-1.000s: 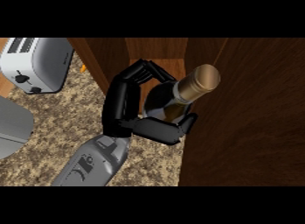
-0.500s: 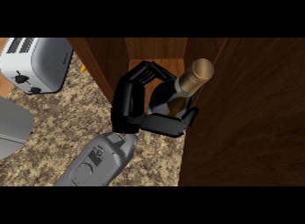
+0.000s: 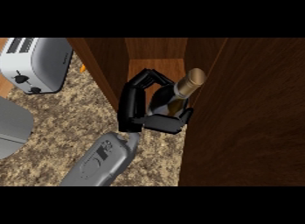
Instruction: Pick up the wine, place it into the cabinet and close the cabinet
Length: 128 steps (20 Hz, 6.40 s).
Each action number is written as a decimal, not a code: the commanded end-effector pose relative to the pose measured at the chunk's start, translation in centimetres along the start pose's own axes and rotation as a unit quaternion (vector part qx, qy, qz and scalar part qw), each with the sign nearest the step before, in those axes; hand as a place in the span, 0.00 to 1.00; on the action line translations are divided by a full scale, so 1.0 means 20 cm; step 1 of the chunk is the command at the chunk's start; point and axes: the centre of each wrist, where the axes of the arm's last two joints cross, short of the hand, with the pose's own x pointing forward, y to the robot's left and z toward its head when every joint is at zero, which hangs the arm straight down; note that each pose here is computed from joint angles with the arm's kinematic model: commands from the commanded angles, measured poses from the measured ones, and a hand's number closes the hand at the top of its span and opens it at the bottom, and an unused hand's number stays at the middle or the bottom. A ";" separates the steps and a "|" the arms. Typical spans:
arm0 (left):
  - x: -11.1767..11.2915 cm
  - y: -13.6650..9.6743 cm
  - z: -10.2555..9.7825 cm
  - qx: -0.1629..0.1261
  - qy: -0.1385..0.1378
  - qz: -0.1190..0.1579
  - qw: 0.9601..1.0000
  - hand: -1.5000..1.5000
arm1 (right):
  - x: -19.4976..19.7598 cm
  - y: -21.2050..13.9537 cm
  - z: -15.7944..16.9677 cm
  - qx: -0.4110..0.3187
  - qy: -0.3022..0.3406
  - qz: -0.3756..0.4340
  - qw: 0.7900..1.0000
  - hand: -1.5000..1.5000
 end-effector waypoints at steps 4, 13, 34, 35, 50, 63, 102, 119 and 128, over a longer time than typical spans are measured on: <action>-0.11 0.07 0.02 0.002 -0.002 -0.050 0.999 1.00 | 0.07 0.00 0.08 -0.008 -0.035 -0.019 0.999 0.00; -0.22 0.14 -0.08 0.037 -0.017 -0.050 0.998 1.00 | 0.09 0.03 0.11 0.009 -0.024 -0.014 1.000 0.00; -0.29 0.26 -0.39 0.048 0.037 -0.073 0.995 1.00 | 0.09 -0.01 0.09 0.007 -0.022 -0.033 0.999 0.00; -0.28 0.18 -0.37 0.045 0.034 -0.060 0.997 1.00 | 0.09 -0.01 0.08 0.013 -0.034 -0.034 0.999 0.00; -0.30 0.27 -0.54 0.083 -0.022 -0.112 0.990 1.00 | 0.03 0.02 0.02 0.022 -0.031 -0.025 0.999 0.00; -0.30 0.28 -0.57 0.131 0.025 -0.024 0.991 1.00 | 0.04 0.05 0.05 0.027 -0.027 -0.039 0.999 0.00; -0.45 0.46 -0.43 0.146 0.021 -0.120 0.982 0.00 | 0.01 0.03 0.00 0.044 -0.033 -0.030 0.998 0.00; -0.49 0.40 -0.39 0.082 0.018 -0.078 0.993 0.00 | -0.01 0.08 -0.04 0.040 -0.031 -0.042 0.998 0.00; -0.53 0.43 -0.33 0.088 0.007 -0.024 0.996 0.00 | 0.00 0.08 -0.03 0.053 -0.030 -0.045 0.997 0.00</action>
